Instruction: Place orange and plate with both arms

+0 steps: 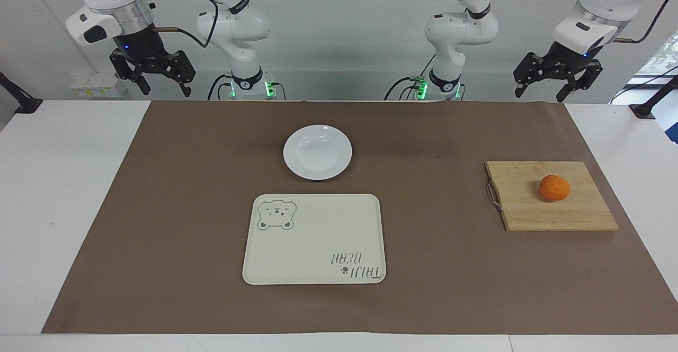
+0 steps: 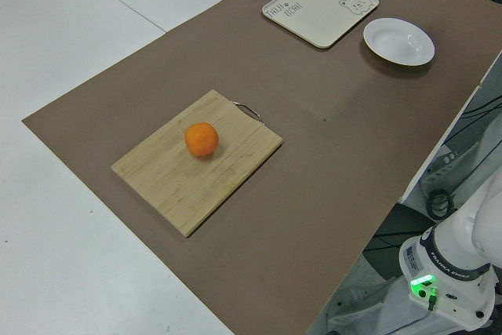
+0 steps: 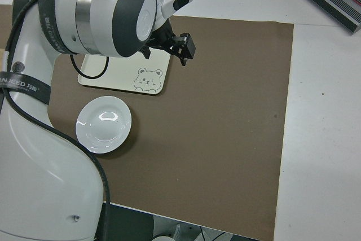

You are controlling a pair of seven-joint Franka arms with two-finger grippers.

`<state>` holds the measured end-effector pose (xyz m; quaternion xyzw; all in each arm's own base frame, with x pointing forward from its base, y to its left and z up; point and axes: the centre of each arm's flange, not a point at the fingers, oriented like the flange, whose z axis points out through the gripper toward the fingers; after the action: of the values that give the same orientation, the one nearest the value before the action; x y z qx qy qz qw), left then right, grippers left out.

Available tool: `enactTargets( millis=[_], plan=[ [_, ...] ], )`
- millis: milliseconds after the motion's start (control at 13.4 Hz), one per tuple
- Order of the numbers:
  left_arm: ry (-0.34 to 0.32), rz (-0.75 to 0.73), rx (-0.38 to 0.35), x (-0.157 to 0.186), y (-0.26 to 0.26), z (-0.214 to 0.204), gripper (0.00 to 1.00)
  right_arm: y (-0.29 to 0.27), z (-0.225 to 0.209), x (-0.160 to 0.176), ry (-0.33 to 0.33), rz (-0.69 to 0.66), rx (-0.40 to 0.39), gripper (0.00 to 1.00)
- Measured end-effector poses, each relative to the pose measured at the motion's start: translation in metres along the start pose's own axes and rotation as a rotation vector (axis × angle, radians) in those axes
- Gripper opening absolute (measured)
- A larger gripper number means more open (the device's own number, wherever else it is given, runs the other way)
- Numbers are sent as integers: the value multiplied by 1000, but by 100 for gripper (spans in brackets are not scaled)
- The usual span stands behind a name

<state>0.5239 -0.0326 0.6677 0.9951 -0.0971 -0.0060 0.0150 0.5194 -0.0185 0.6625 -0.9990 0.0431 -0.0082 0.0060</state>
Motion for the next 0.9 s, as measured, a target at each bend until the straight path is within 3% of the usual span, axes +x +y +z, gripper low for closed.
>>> enactTargets(
  millis=[897],
  plan=[
    [0,8,0,0,3,0,100,0,0,0,0,0,0,100]
  ],
)
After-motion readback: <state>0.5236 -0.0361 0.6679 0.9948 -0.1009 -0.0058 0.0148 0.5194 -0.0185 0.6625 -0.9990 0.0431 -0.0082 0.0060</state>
